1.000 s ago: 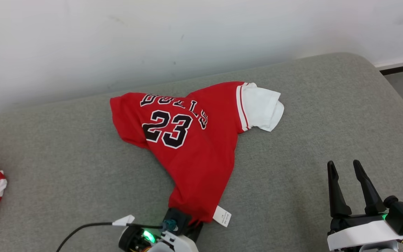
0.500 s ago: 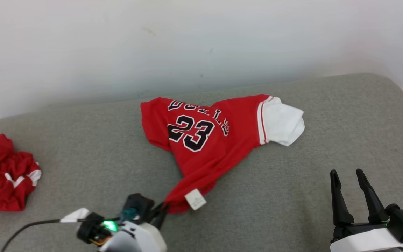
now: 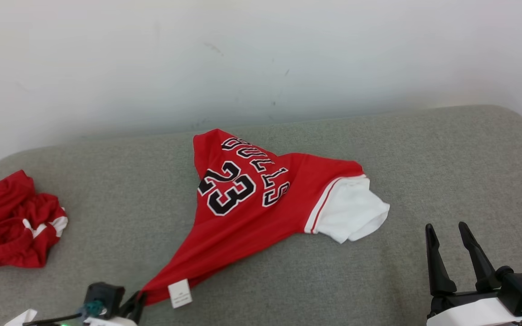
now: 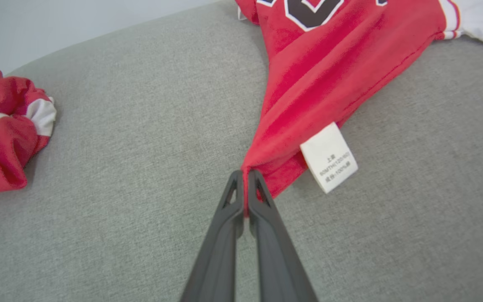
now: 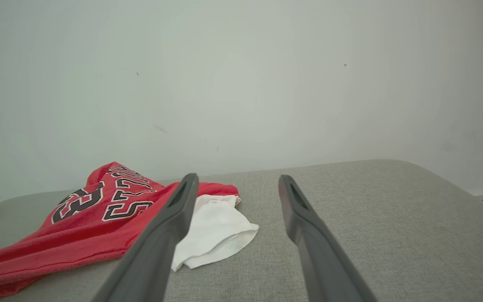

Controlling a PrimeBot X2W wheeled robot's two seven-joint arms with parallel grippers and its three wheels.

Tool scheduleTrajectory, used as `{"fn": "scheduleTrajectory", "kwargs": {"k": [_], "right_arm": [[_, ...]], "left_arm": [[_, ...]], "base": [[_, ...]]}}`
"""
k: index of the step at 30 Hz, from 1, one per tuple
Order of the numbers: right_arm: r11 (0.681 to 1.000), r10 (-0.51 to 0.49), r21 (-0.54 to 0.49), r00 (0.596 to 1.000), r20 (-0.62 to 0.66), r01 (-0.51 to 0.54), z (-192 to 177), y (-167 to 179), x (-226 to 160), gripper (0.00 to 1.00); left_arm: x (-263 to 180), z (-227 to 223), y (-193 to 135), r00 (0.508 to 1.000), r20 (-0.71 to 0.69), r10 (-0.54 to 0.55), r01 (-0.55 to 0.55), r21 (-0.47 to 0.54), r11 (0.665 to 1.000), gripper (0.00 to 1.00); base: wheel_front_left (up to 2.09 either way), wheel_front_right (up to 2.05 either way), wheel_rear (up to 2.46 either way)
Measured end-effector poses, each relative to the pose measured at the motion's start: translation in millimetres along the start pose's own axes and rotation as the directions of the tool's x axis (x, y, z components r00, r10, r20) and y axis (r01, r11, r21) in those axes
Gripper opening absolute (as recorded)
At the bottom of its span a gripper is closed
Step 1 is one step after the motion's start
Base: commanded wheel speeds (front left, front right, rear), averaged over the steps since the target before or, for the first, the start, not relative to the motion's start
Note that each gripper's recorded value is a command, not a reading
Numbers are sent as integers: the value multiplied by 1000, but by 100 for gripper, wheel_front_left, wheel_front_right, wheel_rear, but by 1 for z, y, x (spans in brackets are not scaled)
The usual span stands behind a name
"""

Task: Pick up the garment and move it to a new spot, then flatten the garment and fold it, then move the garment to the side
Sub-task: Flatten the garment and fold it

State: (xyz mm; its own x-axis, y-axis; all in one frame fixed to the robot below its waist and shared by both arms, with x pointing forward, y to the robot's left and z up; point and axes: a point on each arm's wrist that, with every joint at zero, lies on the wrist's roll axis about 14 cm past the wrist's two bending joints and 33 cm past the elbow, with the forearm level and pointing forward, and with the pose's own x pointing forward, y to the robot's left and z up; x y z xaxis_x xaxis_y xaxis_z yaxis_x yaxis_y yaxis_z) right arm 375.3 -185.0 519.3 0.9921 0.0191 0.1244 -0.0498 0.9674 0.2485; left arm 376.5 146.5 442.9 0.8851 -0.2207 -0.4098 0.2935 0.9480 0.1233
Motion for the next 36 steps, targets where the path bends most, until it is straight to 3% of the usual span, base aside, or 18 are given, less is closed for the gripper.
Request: {"fn": "scheduleTrajectory", "kwargs": {"k": [7,15,16,18,19,24,28,36], "right_arm": [[1000,-5,-13,1000,-11,5,-2,-5,-1,100],[1000,9,-13,1000,-15,-9,-3,0,-1,100],[1000,11,-12,1000,-15,-12,-4,1,0,100],[1000,16,-10,1000,-15,-16,-4,2,0,100],[1000,17,-9,1000,-16,-17,-4,3,0,100],[1000,20,-5,1000,-18,-20,-5,4,1,100],[1000,25,-4,1000,-15,-25,-5,6,2,100],[999,34,-1,999,-24,-34,-7,9,2,100]], "left_arm": [[-4,-17,25,994,12,106,-105,-43,994,0],[-10,-25,-12,999,37,38,-33,-131,991,0],[-11,-27,-17,999,35,27,-22,-147,989,13],[-13,-33,-25,1000,22,11,-7,-182,983,53],[-13,-36,-27,1000,18,8,-4,-190,982,100],[-13,-32,-20,998,51,33,-21,-217,976,100],[-12,-3,-6,985,156,72,-31,-252,967,100],[-26,61,22,895,391,214,-79,-333,940,100]], "base": [[0,0,0],[0,0,0],[0,0,0],[0,0,0],[0,0,0],[0,0,0],[0,0,0],[0,0,0]]}}
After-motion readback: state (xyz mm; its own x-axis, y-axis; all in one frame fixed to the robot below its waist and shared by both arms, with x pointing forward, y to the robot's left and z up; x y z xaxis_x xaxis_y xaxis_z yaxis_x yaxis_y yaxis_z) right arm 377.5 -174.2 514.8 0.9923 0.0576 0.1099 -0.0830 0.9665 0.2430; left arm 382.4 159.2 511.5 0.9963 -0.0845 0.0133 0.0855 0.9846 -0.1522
